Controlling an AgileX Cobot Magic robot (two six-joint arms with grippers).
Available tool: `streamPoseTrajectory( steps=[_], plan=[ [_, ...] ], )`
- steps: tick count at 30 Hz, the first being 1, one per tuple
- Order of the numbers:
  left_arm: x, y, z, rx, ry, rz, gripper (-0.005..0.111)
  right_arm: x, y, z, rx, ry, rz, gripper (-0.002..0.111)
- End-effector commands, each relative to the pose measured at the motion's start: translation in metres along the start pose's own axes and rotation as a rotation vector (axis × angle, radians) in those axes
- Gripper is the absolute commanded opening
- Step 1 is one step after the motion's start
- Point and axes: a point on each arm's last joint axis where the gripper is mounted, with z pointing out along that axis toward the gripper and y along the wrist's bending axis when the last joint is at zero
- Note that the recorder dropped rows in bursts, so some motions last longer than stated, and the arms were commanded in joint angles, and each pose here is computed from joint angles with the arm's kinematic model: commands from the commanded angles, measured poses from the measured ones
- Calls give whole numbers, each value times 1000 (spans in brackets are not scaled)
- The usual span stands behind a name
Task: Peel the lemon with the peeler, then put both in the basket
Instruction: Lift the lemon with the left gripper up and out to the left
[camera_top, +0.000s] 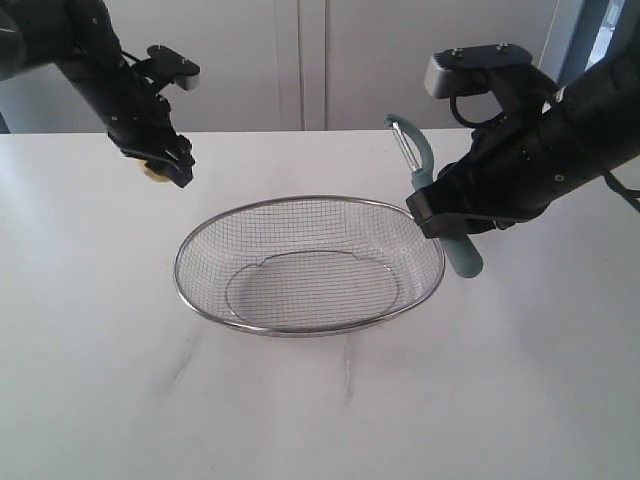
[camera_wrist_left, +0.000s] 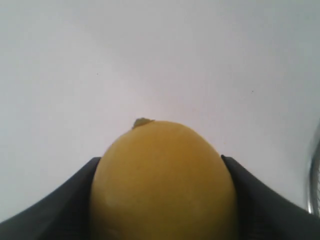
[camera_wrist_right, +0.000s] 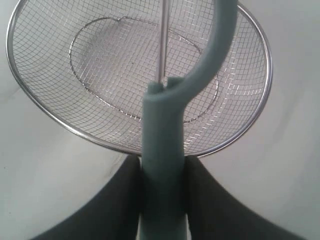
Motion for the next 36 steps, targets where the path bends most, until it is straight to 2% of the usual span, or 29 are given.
streamPoseTrajectory(
  steps=[1,8,15,21,24,28,33,36],
  plan=[
    [-1,-2,-43,-22,2,-2,0,-3,-2,-2,6,-18,5,0],
    [3,-10,-105,-60,0,-12,0,-3,-2,-2,6,-18,5,0],
    [8,-31,-171,-27,-123,-3,0,-3,-2,-2,6,-18,5,0],
    [31,-50,-206,-47,-168,25,0,-3,-2,-2,6,-17,5,0],
    [47,-60,-216,-67,-195,23,0,-2,-2,-2,5,-15,5,0],
    [82,-87,-249,-109,-314,12,0,-1,-1,-2,0,-5,5,0],
    [133,-123,-307,-251,-525,29,0,0,-1,-2,-4,5,5,0],
    [166,-141,-326,-343,-595,51,0,0,-1,-2,-4,5,5,0]
  ],
)
